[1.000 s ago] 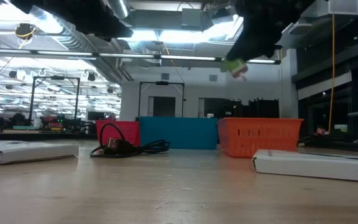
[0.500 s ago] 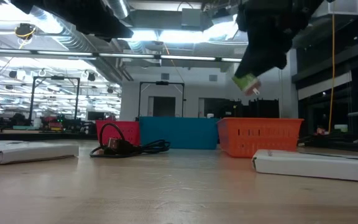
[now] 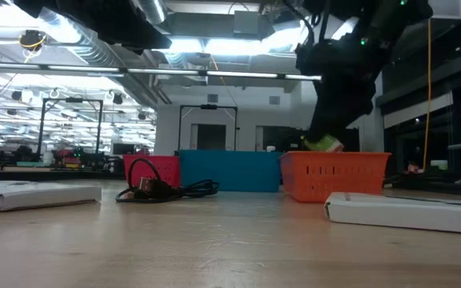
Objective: Pick and place items into bin
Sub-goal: Put the green charger adapter into the orange bin, then put the left card reader box into the blue bin
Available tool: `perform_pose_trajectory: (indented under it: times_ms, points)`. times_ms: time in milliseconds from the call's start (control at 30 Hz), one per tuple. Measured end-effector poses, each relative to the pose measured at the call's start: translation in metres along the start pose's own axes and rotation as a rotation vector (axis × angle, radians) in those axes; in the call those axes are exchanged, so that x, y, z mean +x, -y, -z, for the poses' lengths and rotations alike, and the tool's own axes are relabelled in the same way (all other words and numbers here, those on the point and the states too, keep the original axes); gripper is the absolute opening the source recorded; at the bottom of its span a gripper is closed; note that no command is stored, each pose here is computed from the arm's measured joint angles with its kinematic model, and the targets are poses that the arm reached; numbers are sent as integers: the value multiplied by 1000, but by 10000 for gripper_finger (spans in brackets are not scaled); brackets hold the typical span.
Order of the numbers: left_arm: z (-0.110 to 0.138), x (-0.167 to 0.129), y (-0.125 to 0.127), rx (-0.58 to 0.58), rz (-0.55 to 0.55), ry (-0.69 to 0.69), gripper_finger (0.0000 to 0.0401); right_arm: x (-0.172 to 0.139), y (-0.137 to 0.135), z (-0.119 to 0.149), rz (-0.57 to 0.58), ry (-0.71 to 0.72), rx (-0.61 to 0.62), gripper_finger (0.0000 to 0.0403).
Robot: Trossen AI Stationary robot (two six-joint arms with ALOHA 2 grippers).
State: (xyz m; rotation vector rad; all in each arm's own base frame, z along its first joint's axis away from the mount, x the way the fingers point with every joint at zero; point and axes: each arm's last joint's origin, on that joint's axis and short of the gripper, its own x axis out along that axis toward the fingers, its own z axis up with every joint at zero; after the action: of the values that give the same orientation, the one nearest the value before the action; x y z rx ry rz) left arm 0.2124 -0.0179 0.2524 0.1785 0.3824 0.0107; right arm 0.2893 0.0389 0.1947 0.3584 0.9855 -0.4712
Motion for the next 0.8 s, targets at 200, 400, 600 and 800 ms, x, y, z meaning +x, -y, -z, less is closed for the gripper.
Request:
perform_pose_trajectory:
  times_ms: [200,400,600,800]
  points:
    - [0,0,0,-15,0,0,3,16,-2,5,33,-41,-15,114]
    - [0,0,0,-19,0,0,2,23,-2,6,52,-60,-16,141]
    - [0,0,0,-19,0,-1,4,25,2,5,63,-64,-10,176]
    - [0,0,0,-19,0,-1,1,25,5,2,65,-62,-50,163]
